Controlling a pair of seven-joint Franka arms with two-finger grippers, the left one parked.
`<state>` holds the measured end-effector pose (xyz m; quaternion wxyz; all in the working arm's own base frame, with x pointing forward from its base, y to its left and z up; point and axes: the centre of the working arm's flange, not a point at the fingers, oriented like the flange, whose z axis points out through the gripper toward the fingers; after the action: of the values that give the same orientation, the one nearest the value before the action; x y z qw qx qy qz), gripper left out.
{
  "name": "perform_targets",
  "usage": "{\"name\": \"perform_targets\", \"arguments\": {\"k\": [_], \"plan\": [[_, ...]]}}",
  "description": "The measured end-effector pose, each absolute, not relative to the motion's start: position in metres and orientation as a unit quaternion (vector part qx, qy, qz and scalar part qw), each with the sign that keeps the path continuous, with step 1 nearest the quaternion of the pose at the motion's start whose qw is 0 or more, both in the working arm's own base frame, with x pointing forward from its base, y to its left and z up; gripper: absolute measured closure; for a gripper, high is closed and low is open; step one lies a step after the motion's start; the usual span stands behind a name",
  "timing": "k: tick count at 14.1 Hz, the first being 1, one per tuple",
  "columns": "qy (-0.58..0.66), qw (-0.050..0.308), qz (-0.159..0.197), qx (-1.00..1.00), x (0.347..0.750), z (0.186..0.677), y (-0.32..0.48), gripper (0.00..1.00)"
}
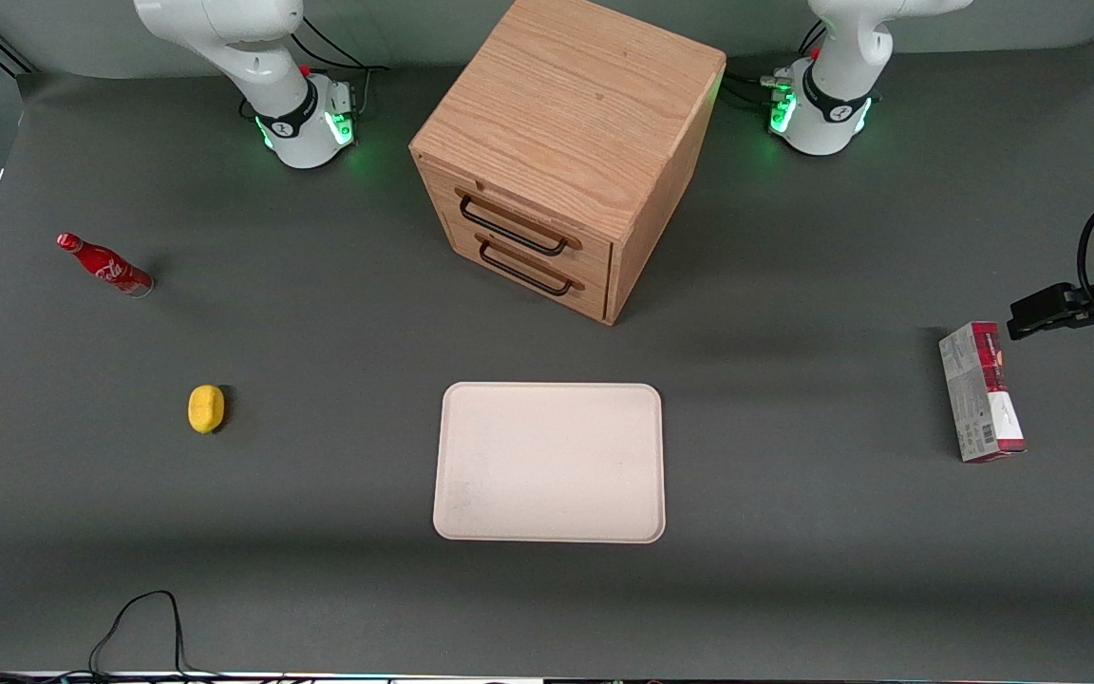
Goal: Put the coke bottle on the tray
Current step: 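Move the right gripper over the red Coca-Cola bottle lying on the table, then lower the open right gripper around the bottle and close it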
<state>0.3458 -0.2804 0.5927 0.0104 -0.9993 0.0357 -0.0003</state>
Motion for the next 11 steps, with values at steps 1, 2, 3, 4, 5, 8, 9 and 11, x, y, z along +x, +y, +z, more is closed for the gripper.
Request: {"name": "perform_targets", "arguments": {"k": [1,2,3,4,5,8,9,11], "plan": [[0.032,0.006,-0.002,-0.999,0.342,0.586,-0.28,0.0],[0.031,0.0,-0.002,-1.0,0.34,0.579,-0.282,0.0],[0.031,-0.004,-0.002,-1.0,0.341,0.572,-0.284,0.0],[0.032,-0.006,-0.001,-0.999,0.344,0.564,-0.286,0.0],[0.033,-0.006,0.0,-0.999,0.347,0.551,-0.288,0.0],[0.043,0.0,0.002,-0.999,0.348,0.481,-0.3,0.0],[0.045,0.002,0.004,-0.999,0.346,0.458,-0.301,0.0],[0.042,0.002,0.009,-0.999,0.345,0.424,-0.299,0.0]]}}
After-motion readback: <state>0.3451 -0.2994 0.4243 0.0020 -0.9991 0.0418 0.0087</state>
